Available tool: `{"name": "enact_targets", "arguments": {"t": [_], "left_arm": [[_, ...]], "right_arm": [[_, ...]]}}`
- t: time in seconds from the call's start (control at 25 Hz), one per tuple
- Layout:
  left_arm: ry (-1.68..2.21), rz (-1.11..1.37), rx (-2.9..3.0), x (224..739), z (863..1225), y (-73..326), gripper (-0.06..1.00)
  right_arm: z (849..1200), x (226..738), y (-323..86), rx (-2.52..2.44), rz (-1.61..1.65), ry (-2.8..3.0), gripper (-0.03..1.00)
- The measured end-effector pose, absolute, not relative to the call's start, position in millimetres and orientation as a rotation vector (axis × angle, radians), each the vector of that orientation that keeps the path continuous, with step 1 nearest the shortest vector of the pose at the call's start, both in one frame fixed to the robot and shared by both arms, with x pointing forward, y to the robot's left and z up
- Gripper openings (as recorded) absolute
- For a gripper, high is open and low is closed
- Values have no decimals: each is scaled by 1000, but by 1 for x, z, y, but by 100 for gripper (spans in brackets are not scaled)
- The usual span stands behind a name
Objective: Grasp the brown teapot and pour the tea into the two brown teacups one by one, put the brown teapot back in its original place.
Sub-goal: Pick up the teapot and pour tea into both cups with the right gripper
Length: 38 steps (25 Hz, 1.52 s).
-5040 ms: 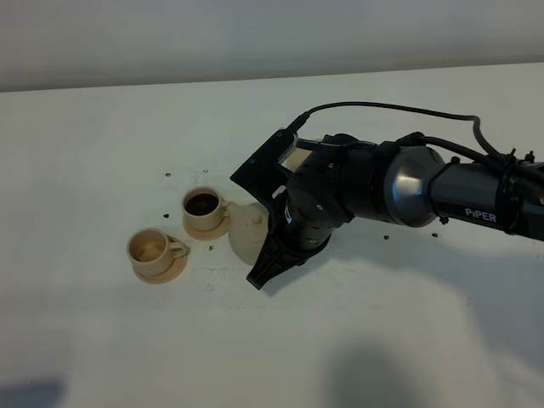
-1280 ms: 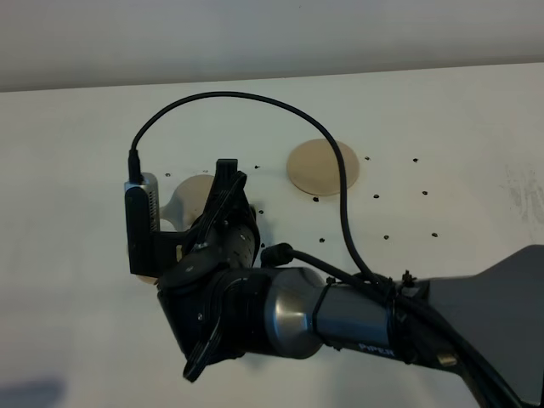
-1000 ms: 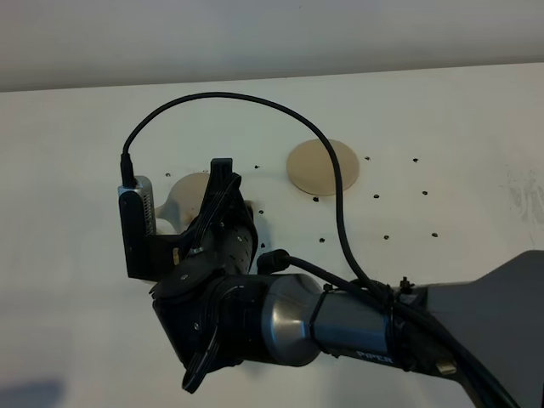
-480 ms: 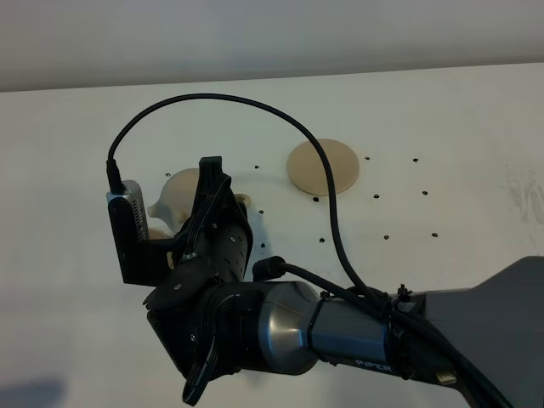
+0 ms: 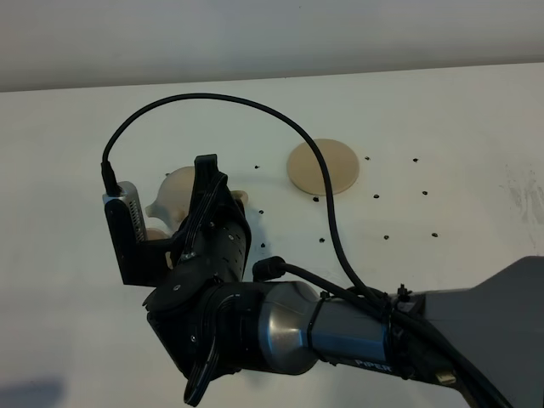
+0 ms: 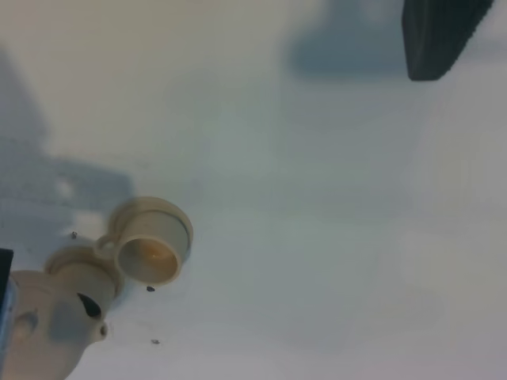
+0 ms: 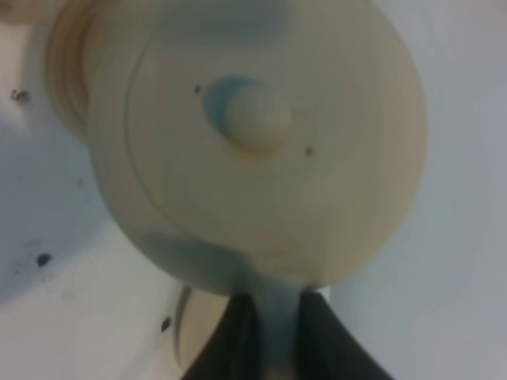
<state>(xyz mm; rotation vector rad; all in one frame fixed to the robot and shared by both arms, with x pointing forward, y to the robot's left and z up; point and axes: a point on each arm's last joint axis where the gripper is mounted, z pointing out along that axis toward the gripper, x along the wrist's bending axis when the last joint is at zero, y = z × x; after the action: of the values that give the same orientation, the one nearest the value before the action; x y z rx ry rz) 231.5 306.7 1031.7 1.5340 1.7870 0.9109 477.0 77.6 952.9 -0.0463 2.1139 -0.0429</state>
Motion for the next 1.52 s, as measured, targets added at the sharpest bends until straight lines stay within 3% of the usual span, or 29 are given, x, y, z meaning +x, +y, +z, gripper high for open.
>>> {"name": "enact_targets", "arguments": {"t": [1.52], "left_arm": [[1787,911,1534,232,1032,307,43]], "right_arm": [[960,477,86,-322,-115,2003,10]]}}
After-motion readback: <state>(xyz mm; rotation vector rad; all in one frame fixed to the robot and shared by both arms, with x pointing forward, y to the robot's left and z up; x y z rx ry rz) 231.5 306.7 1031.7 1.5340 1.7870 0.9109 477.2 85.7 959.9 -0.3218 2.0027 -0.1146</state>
